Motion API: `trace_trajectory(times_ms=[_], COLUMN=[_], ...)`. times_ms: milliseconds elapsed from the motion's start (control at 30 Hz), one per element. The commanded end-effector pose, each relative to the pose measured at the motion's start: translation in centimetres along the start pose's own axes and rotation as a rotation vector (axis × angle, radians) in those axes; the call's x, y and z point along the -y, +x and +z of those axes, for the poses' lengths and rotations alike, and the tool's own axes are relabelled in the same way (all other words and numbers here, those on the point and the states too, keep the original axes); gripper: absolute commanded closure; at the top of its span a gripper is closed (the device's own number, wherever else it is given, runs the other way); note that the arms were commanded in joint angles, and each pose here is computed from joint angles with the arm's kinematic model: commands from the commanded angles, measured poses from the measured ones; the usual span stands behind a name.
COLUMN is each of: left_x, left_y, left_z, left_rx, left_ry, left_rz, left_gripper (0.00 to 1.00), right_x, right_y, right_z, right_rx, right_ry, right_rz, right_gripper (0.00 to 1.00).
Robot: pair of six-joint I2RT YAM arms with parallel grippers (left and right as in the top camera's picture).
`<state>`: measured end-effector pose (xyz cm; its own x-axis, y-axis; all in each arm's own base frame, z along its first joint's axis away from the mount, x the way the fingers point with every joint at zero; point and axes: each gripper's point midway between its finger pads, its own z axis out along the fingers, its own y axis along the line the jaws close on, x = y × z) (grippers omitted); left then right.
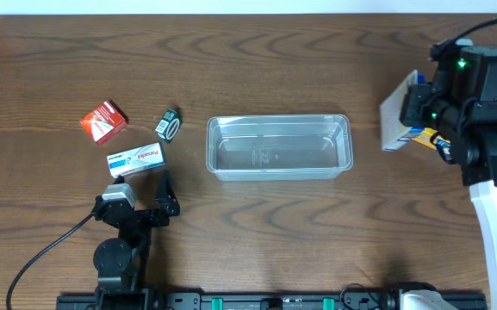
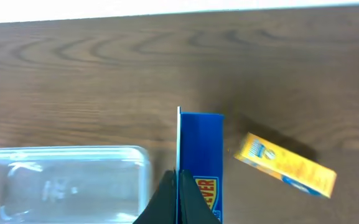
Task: Pack container
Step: 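Lift the blue box and carry it left over the clear container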
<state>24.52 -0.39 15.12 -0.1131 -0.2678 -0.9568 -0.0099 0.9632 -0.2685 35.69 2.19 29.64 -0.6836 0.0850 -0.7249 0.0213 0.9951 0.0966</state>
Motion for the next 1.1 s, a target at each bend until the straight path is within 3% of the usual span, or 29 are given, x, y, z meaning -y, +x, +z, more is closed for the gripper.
trace_trajectory(times_ms=[0, 467, 1067], left_x=[-0.2, -0.2, -0.2], left_y=[1.6, 1.6, 1.6], left_z=[0.1, 0.1, 0.1], left_rx=[-0.053, -0.053, -0.053], left_ry=[0.001, 0.001, 0.001], left_rz=[0.013, 0.013, 0.013], left_gripper=[0.02, 0.02, 0.02], right_x=[-2.6, -9.0, -8.0], right_y=[-1.8, -1.9, 1.9], right_z=[-1.7, -2.2, 0.8], right_rx=[0.058, 0.067, -0.115], right_ry=[-0.061, -0.184, -0.074], right_rz=[-0.055, -0.109, -0.016], right_gripper=[0.99, 0.99, 0.99])
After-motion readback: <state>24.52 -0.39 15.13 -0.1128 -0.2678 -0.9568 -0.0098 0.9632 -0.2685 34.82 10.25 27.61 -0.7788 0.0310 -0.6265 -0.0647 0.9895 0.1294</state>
